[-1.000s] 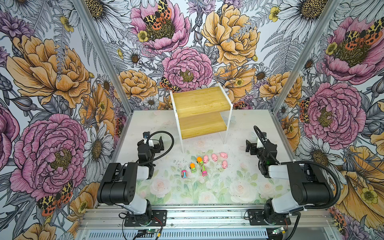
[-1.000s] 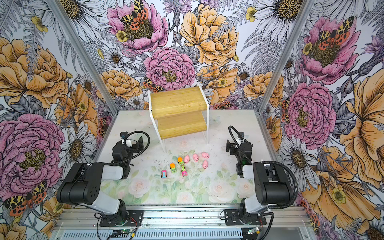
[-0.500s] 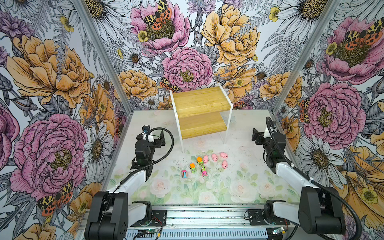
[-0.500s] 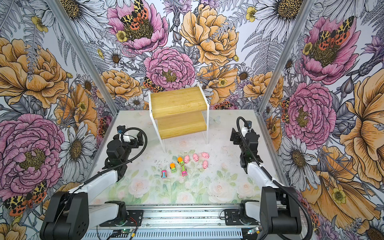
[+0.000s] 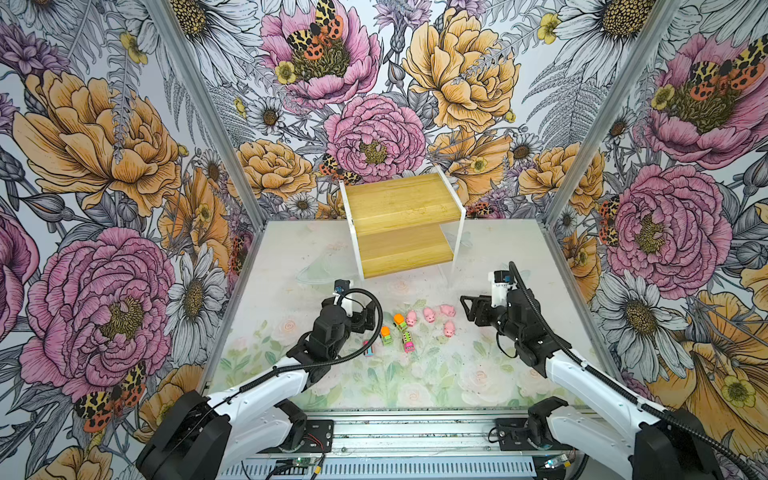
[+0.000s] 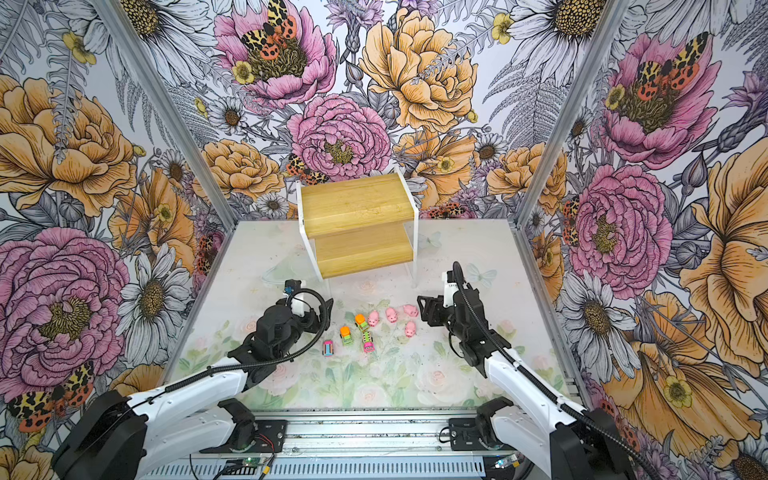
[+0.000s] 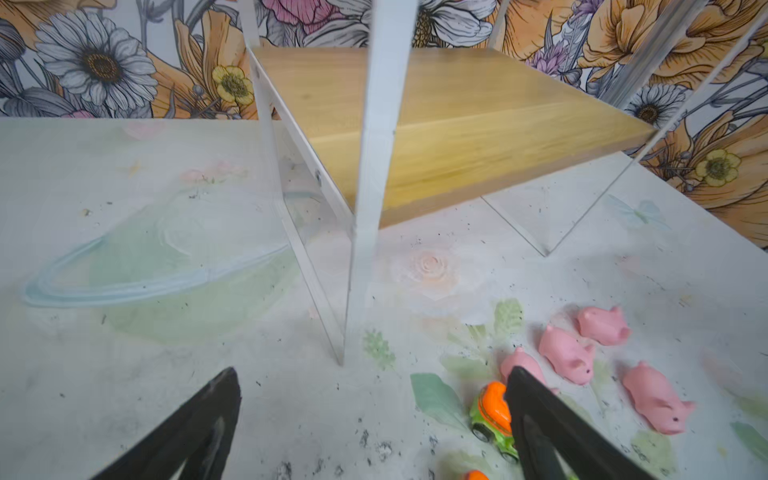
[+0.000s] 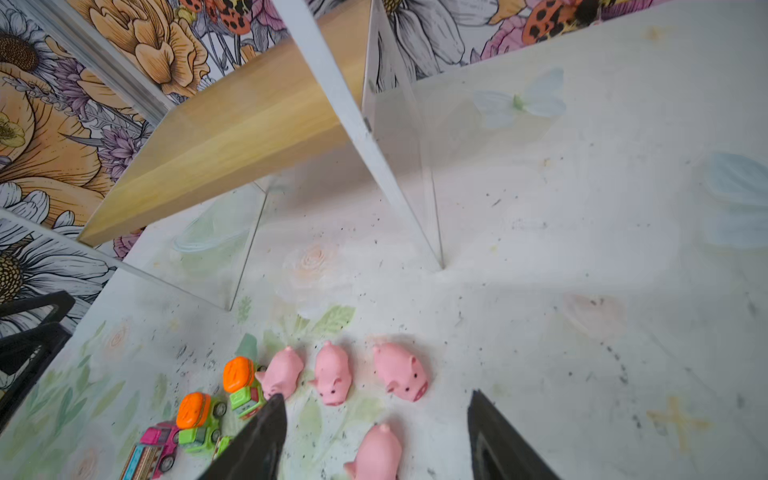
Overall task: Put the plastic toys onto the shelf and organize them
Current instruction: 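Move the right gripper over the pink pigs while the left gripper approaches the trucks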
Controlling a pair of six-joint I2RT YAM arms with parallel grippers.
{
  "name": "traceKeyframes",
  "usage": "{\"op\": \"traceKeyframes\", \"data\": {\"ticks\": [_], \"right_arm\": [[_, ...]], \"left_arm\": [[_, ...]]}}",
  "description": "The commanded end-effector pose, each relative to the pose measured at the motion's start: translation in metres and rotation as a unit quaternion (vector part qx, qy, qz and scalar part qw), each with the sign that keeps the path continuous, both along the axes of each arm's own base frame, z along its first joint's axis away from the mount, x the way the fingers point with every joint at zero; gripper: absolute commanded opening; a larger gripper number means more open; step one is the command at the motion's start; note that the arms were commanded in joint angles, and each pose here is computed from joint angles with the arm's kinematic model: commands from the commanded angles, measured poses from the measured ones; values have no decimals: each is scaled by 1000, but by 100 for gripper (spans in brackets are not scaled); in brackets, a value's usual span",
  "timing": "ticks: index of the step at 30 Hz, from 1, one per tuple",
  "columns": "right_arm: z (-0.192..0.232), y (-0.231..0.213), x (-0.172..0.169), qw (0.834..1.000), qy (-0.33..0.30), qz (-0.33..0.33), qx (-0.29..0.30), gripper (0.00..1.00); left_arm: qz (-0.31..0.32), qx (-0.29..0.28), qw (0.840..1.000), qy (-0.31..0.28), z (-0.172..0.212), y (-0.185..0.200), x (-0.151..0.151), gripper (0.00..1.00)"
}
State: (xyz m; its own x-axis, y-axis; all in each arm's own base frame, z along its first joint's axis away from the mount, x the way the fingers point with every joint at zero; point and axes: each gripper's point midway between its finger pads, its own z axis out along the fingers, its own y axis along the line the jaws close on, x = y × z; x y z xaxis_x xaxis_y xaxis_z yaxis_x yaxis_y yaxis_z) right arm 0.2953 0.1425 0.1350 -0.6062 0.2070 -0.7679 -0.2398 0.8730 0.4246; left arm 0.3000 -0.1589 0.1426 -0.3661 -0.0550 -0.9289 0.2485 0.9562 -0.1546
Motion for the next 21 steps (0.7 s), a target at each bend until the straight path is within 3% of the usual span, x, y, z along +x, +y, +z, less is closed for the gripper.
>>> {"op": "traceKeyframes", "data": {"ticks": [1,8,12,21], "right_arm": [[-16,2,-11,999,25,-30,10,67],[-50,30,-29,998,57,-1,-16,64],[-66,31,-30,998,63,-14,-11,59],[-91,38,-28,995,92,-3,-29,50]], "left_arm": [[55,-12,998,7,-10,16,-7,99],[76,-33,997,13,-17,32,-22,99],[103,-19,994,20,-20,48,-28,99],[129,-43,990,20,-25,59,-28,99]]}}
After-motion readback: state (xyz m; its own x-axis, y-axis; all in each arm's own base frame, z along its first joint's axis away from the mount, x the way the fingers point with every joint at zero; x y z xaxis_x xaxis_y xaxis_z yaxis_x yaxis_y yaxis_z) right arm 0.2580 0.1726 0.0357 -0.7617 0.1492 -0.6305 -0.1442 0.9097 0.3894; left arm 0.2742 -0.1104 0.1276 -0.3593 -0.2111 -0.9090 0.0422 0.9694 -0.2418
